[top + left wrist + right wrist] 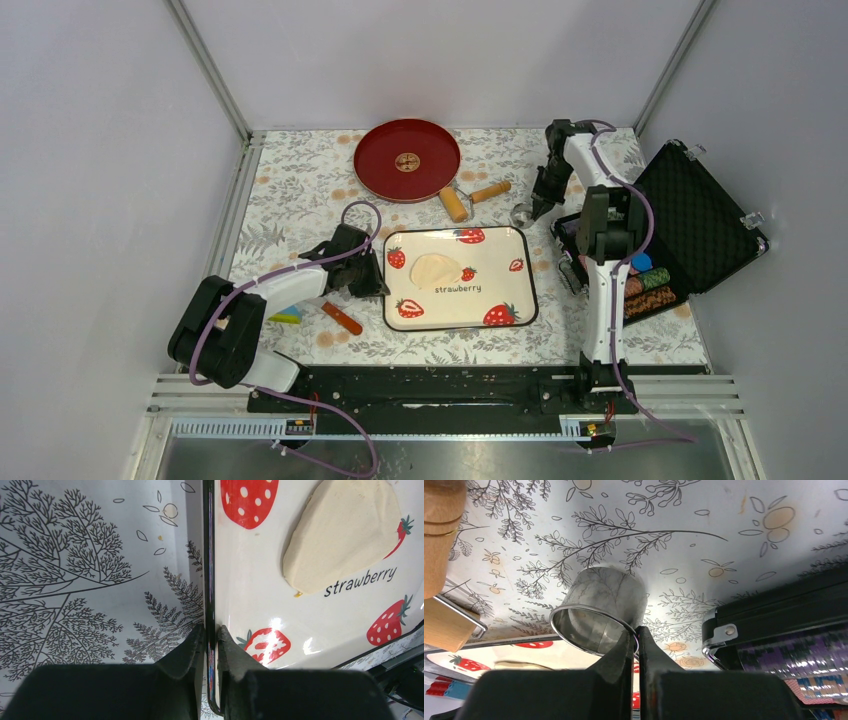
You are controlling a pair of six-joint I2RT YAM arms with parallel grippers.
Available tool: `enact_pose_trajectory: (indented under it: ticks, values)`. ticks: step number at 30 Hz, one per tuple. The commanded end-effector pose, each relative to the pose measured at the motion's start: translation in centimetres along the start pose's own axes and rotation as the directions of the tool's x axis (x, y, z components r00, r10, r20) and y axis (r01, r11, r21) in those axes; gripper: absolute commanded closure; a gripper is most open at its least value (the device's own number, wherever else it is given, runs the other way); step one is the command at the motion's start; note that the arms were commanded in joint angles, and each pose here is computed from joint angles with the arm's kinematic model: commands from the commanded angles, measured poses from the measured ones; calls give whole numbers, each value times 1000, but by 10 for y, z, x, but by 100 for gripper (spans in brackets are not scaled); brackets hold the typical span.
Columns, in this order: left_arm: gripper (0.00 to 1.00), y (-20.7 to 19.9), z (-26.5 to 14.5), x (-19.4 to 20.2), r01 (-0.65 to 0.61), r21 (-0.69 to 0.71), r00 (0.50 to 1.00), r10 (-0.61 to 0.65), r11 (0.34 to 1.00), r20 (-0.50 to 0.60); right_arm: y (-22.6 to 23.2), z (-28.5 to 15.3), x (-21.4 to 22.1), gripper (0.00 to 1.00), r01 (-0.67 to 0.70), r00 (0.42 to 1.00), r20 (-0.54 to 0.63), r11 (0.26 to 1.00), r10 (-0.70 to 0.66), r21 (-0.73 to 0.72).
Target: Roll out the dumpling wrappers from the dough
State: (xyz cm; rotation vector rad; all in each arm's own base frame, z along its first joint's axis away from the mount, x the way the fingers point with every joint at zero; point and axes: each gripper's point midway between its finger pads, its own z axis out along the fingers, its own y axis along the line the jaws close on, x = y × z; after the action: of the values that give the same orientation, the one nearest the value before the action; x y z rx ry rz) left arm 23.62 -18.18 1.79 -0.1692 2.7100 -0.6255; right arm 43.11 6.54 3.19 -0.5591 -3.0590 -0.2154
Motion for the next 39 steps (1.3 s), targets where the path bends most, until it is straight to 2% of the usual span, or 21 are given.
enact_pose_trajectory:
  ticks: [1, 10, 18, 30, 39]
  values:
    - [100, 25, 3, 20, -30, -95, 998, 24, 995, -65, 1, -47, -6, 100, 14, 994, 112, 1000, -13, -6]
    - [100, 25, 3, 20, -30, -96, 998, 24, 995, -63, 8, -102, -1, 100, 22, 975, 224, 998, -8, -58]
    - [100, 25, 3, 20, -30, -95, 998, 24, 995, -65, 29, -122, 43, 100, 96, 962, 266, 989, -63, -115]
    - [100, 26, 3, 20, -30, -96, 998, 24, 995, -64, 99, -80, 143, 100, 296, 945, 183, 947, -272, -123]
    - [100, 25, 3, 20, -28, -95, 998, 23, 995, -62, 157, -44, 196, 100, 398, 916, 114, 907, -385, -138]
